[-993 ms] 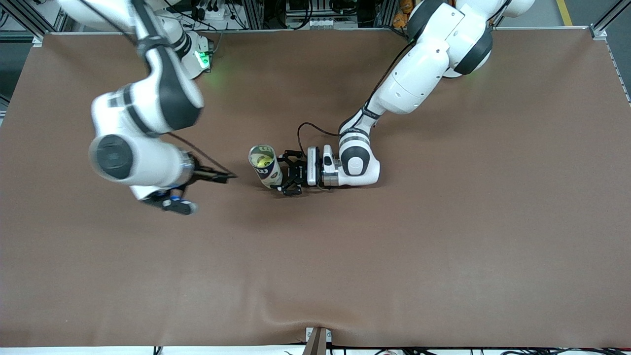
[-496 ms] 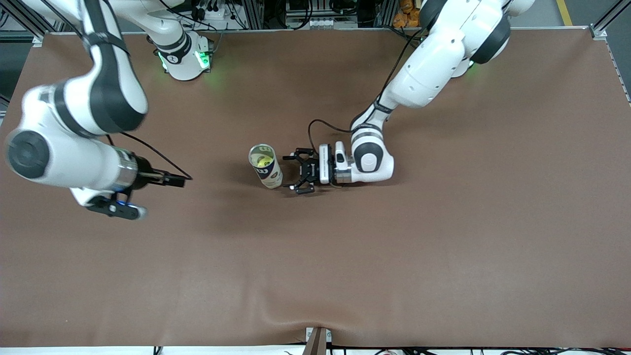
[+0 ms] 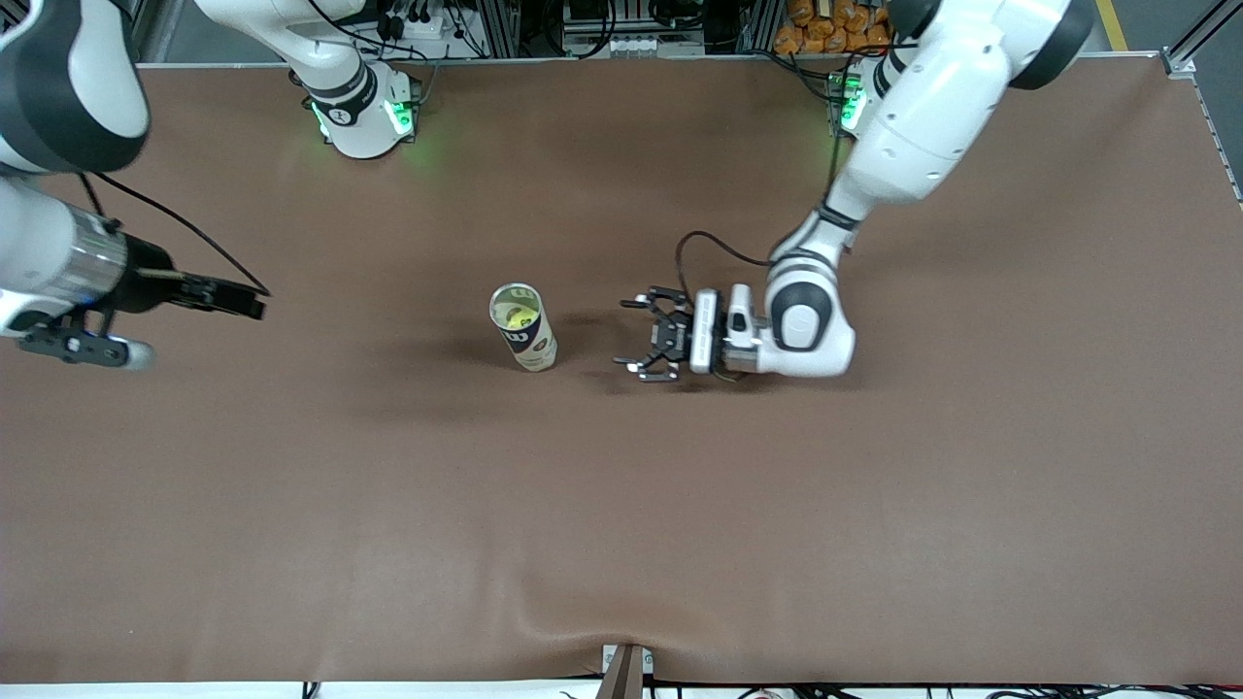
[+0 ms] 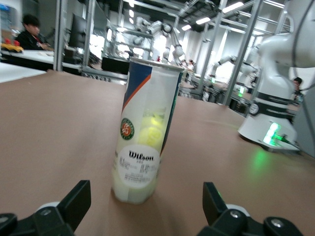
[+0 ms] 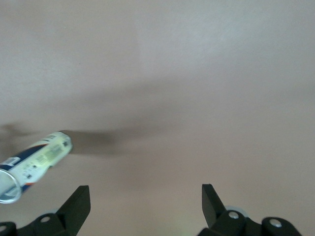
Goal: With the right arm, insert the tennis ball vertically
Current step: 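Set the can upright, open the left gripper while the right gripper withdraws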
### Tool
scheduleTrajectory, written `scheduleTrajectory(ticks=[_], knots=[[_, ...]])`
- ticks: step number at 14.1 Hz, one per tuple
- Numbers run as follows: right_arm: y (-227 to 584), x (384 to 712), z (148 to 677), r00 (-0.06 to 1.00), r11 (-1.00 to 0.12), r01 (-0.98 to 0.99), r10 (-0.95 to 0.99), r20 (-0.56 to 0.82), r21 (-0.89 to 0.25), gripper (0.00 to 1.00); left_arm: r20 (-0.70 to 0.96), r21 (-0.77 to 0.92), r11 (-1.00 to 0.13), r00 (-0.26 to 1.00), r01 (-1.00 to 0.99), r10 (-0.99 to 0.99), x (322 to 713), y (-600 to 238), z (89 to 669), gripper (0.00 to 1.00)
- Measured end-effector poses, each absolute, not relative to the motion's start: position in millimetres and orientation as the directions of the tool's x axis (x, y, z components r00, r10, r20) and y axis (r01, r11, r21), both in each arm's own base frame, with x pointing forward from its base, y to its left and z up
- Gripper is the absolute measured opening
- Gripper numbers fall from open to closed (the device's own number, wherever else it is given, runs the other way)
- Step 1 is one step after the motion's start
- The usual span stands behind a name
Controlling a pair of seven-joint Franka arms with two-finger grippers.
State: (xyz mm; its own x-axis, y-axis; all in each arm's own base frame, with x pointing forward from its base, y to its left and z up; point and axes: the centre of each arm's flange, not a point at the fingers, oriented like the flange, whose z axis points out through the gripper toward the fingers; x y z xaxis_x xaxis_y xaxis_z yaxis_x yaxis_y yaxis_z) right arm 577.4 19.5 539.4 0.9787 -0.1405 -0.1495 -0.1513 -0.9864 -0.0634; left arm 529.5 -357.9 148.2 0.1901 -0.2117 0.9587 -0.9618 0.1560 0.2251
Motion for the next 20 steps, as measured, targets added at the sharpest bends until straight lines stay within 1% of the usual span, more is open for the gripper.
scheduleTrajectory(ticks=[2, 5, 8, 10, 12, 16, 20], knots=[[6, 569, 560, 0.99, -0.996, -0.088, -0.084, -0.109, -0.03, 1.0, 0.942, 0.255, 0.189, 0.2, -0.948, -0.269, 547, -327, 168, 1.0], [-13, 552, 584, 0.992, -0.998, -0.061, -0.058, -0.109, -0.028, 1.0, 0.903, 0.321, 0.215, 0.23, -0.922, -0.363, 566, -284, 199, 1.0], [-13, 546, 612, 0.995, -0.998, -0.052, -0.05, -0.089, -0.03, 1.0, 0.852, 0.397, 0.237, 0.261, -0.887, -0.454, 579, -239, 221, 1.0], [-9, 543, 631, 0.997, -0.999, -0.041, -0.038, -0.073, -0.031, 1.0, 0.797, 0.481, 0.233, 0.311, -0.845, -0.517, 588, -207, 235, 1.0], [-6, 539, 643, 0.996, -0.999, -0.024, -0.022, -0.084, -0.031, 1.0, 0.748, 0.527, 0.215, 0.329, -0.822, -0.576, 601, -183, 251, 1.0], [-7, 534, 660, 0.997, -0.999, -0.024, -0.022, -0.077, -0.03, 1.0, 0.625, 0.617, 0.145, 0.37, -0.773, -0.687, 616, -166, 281, 1.0], [-8, 538, 657, 0.997, -0.999, -0.027, -0.024, -0.069, -0.03, 1.0, 0.484, 0.665, 0.02, 0.41, -0.747, -0.773, 634, -145, 312, 1.0]])
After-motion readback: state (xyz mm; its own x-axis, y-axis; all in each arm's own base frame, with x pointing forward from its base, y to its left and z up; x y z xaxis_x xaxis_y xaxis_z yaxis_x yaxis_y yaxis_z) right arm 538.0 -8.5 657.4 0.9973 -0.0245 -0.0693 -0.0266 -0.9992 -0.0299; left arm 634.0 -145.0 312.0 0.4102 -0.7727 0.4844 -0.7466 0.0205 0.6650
